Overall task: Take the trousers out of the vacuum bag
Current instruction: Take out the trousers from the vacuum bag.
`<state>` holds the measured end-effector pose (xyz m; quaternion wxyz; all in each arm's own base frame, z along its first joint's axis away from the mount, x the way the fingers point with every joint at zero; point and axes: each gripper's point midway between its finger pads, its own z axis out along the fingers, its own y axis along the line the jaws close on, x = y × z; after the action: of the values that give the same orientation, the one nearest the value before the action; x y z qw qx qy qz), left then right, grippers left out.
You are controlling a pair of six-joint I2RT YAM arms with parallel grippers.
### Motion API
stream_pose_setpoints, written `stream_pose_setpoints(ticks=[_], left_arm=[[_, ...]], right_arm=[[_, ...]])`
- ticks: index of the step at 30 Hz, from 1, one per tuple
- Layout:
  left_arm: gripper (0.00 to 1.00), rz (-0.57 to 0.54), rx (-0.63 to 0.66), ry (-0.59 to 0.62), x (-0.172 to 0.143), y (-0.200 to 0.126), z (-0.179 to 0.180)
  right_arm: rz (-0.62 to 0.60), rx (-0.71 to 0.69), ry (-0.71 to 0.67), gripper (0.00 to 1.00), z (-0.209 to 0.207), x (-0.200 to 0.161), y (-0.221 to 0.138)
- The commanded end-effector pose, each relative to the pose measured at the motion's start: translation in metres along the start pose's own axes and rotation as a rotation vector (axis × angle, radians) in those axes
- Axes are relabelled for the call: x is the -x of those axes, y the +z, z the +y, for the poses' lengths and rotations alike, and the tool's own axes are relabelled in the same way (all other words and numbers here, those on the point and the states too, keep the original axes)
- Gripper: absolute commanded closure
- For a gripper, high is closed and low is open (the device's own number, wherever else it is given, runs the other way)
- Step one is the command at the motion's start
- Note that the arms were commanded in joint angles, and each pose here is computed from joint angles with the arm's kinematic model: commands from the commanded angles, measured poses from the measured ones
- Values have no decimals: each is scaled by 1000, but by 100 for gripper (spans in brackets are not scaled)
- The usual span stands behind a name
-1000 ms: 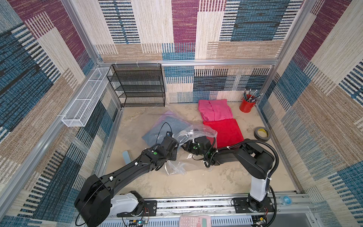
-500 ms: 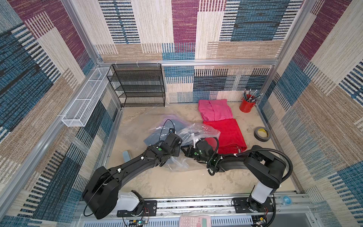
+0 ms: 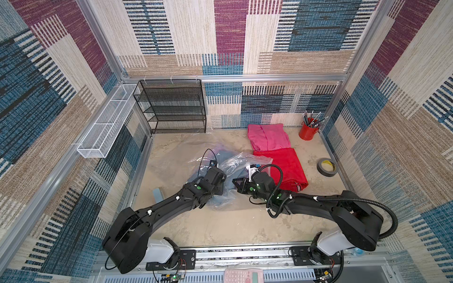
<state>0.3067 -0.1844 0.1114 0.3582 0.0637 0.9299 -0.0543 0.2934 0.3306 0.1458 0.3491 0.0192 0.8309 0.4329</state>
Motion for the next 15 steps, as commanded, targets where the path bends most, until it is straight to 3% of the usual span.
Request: stream_pose_setpoints(ticks=[1,7,15], left_arm=[[100,31,39,38,-11,-2,11],[100,25,-58,42,-9,-16,-2],[100,66,-133,66,-26,-37,-27]], right_arm=[[-82,59,-14,100,14,28,-3],[13,63,15,99,-12,-1,8],[30,113,61,70,-30,-17,13]])
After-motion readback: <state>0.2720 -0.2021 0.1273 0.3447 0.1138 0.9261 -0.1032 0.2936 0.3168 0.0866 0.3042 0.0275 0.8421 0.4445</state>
